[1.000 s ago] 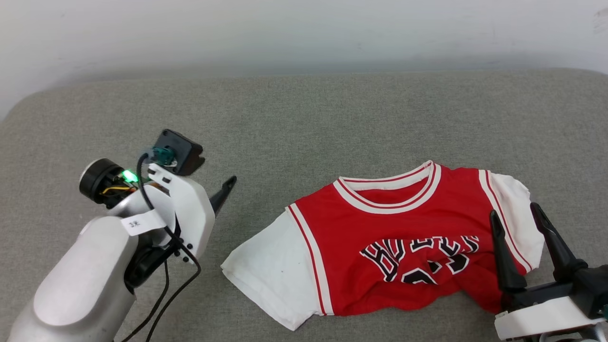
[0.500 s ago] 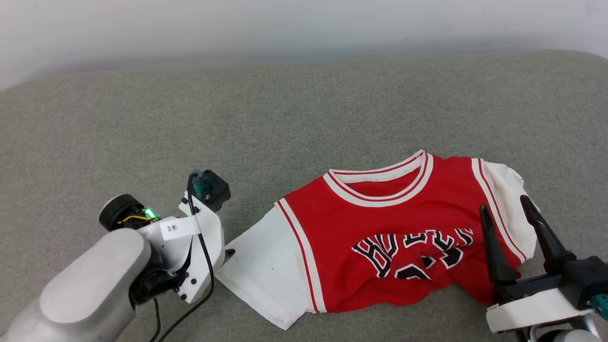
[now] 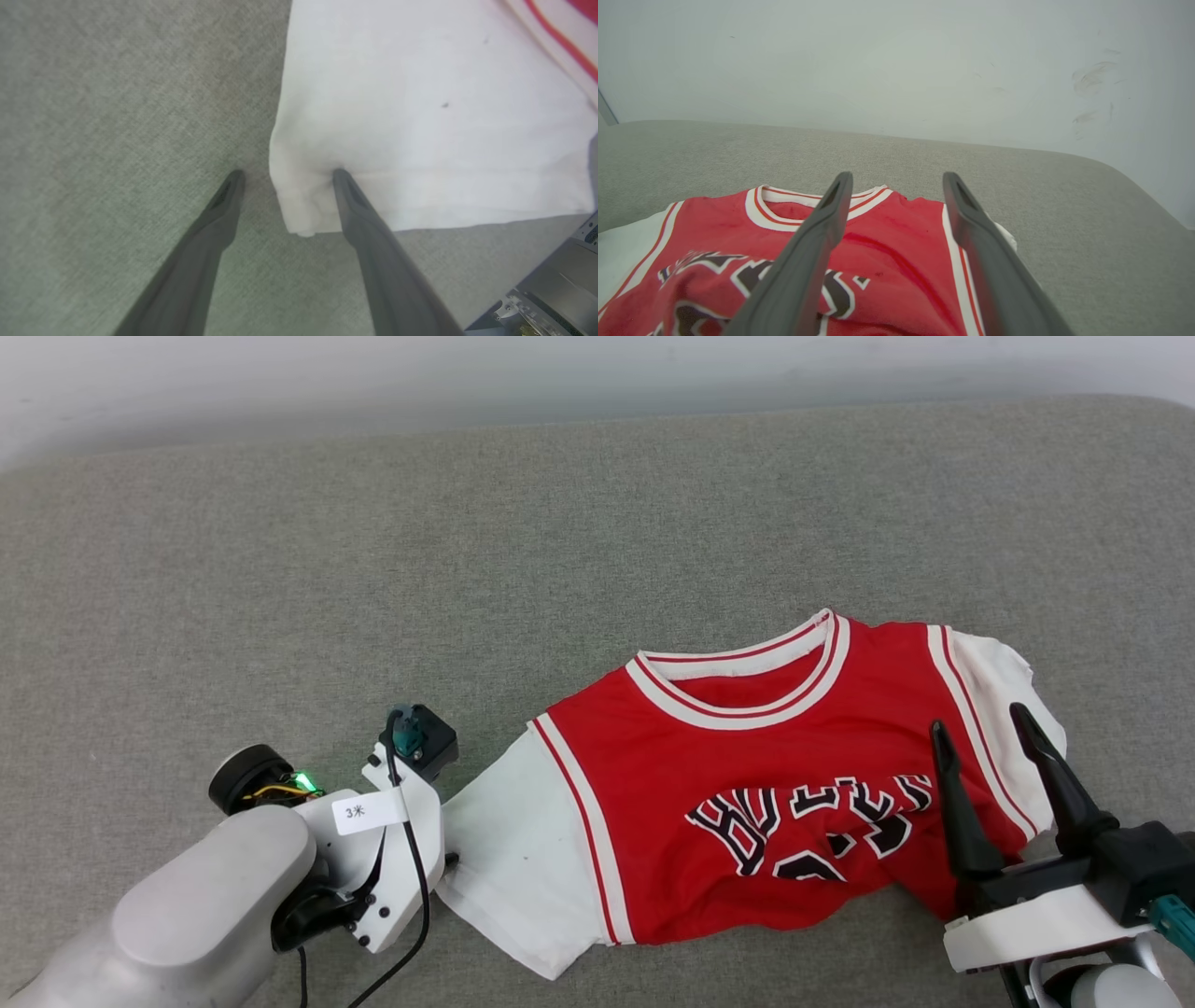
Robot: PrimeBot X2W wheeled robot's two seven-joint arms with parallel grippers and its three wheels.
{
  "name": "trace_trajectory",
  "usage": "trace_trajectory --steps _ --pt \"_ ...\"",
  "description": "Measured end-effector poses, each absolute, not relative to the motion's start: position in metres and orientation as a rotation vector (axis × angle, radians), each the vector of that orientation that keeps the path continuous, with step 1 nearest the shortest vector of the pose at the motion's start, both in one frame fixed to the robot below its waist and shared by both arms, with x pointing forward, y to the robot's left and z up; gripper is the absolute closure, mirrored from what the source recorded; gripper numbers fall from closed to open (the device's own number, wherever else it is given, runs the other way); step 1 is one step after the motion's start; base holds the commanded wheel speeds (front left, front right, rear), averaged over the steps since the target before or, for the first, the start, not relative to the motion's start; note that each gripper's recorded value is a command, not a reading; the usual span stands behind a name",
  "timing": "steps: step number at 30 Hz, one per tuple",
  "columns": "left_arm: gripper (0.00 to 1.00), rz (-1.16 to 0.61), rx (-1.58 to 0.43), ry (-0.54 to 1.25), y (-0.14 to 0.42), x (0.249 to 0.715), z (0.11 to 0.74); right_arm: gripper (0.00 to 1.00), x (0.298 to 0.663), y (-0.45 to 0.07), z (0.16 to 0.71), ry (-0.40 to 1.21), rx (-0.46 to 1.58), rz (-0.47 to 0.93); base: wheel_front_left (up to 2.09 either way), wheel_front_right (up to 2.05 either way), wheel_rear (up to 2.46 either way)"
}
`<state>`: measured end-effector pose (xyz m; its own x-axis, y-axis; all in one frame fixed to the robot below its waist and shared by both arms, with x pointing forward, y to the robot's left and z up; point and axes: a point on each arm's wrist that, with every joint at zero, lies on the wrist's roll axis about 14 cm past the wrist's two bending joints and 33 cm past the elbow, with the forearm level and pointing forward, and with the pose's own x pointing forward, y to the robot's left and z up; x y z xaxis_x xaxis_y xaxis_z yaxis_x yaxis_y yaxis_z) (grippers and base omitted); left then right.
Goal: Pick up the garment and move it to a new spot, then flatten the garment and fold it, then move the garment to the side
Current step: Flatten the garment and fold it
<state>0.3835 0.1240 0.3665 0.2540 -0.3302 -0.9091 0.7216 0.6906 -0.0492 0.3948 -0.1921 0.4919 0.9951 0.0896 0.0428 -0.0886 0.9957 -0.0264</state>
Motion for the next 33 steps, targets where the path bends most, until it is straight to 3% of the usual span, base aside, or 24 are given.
trace_trajectory --steps 1,2,11,19,33 --pt "0.96 -0.747 0.422 1.094 0.124 0.384 0.366 0.0 0.395 -0.192 0.492 -0.044 -0.024 0.089 0.0 0.0 0.0" --pt "1.0 -0.75 0.418 1.089 0.123 0.384 0.366 0.0 0.396 -0.192 0.492 -0.046 -0.024 0.089 0.0 0.0 0.0" --pt "1.0 -0.709 0.386 0.929 0.126 0.413 0.395 0.0 0.395 -0.192 0.503 -0.077 -0.022 0.088 0.0 0.0 0.0" --pt "1.0 -0.54 0.345 0.817 0.169 0.459 0.431 0.0 0.391 -0.202 0.505 -0.082 -0.026 0.055 0.0 0.0 0.0" --pt "1.0 -0.292 0.237 0.938 0.237 0.472 0.387 0.0 0.392 -0.232 0.484 -0.014 -0.067 -0.03 0.0 0.0 0.0"
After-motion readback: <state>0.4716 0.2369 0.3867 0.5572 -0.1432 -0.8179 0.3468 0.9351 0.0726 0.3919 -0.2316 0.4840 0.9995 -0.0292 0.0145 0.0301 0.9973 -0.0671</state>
